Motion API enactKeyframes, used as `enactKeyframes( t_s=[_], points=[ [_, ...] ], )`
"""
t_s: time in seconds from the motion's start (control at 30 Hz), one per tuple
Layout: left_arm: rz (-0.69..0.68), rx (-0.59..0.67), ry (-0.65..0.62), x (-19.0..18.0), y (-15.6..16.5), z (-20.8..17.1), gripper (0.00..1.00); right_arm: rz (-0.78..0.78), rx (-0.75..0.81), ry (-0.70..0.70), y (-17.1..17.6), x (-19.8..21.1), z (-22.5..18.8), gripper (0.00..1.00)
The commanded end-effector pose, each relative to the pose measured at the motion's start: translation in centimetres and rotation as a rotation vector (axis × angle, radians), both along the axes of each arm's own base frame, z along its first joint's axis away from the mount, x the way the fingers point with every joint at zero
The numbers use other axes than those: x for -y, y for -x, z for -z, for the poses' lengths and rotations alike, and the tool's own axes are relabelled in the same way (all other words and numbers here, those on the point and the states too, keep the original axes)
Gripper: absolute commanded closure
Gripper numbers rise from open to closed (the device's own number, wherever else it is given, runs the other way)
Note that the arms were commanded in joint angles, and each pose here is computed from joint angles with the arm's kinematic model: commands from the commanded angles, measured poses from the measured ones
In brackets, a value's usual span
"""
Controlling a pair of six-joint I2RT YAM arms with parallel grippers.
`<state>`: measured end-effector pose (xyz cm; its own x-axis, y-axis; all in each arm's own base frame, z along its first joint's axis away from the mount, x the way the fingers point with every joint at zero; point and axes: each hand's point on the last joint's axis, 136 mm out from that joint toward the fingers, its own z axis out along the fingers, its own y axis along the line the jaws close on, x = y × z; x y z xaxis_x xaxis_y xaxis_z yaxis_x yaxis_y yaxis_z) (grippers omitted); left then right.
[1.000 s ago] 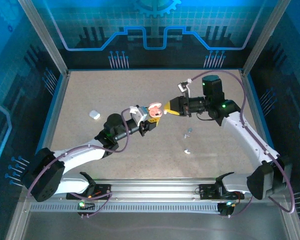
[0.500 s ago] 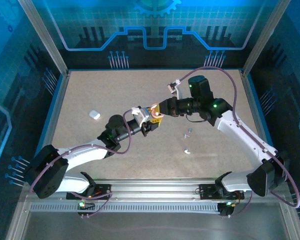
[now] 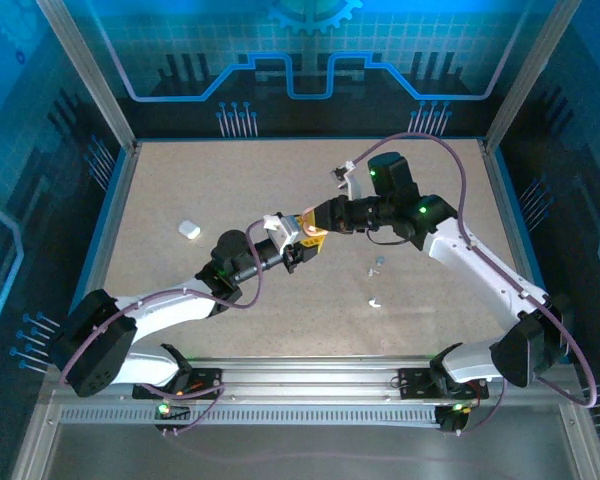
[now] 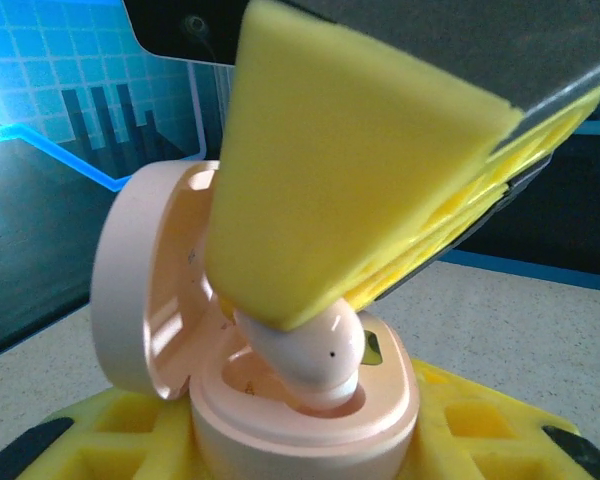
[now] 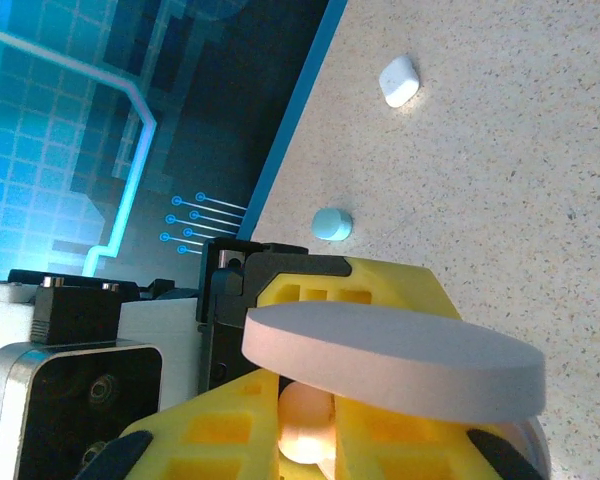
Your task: Insert wireless bluetooth earbuds into charging case
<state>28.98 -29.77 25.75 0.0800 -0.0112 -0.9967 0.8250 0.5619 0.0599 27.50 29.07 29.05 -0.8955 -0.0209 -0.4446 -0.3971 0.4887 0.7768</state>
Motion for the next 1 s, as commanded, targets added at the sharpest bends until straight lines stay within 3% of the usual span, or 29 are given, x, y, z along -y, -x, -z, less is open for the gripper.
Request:
enactKeyframes(
  t_s=[0.0, 0.4, 0.7, 0.97],
  points=[
    [0.001, 0.065, 0.069, 0.1, 0.2, -2.7, 0.61, -0.002, 0.005, 0.042, 0.0, -0.2, 0.5, 0.82],
    [-0.008, 0.069, 0.079, 0.0, 0.1, -2.9, 0.61, -0.001, 0.003, 0.076, 0.2, -0.2, 0.8, 0.76],
    [-0.005, 0.069, 0.077, 0.0, 0.2, -3.0, 0.61, -0.043, -0.014, 0.037, 0.5, -1.2, 0.1, 0.78],
    [-0.007, 0.072, 0.082, 0.0, 0.1, -3.1, 0.61, -0.024, -0.031, 0.1, 0.4, -0.6, 1.3, 0.75]
  ],
)
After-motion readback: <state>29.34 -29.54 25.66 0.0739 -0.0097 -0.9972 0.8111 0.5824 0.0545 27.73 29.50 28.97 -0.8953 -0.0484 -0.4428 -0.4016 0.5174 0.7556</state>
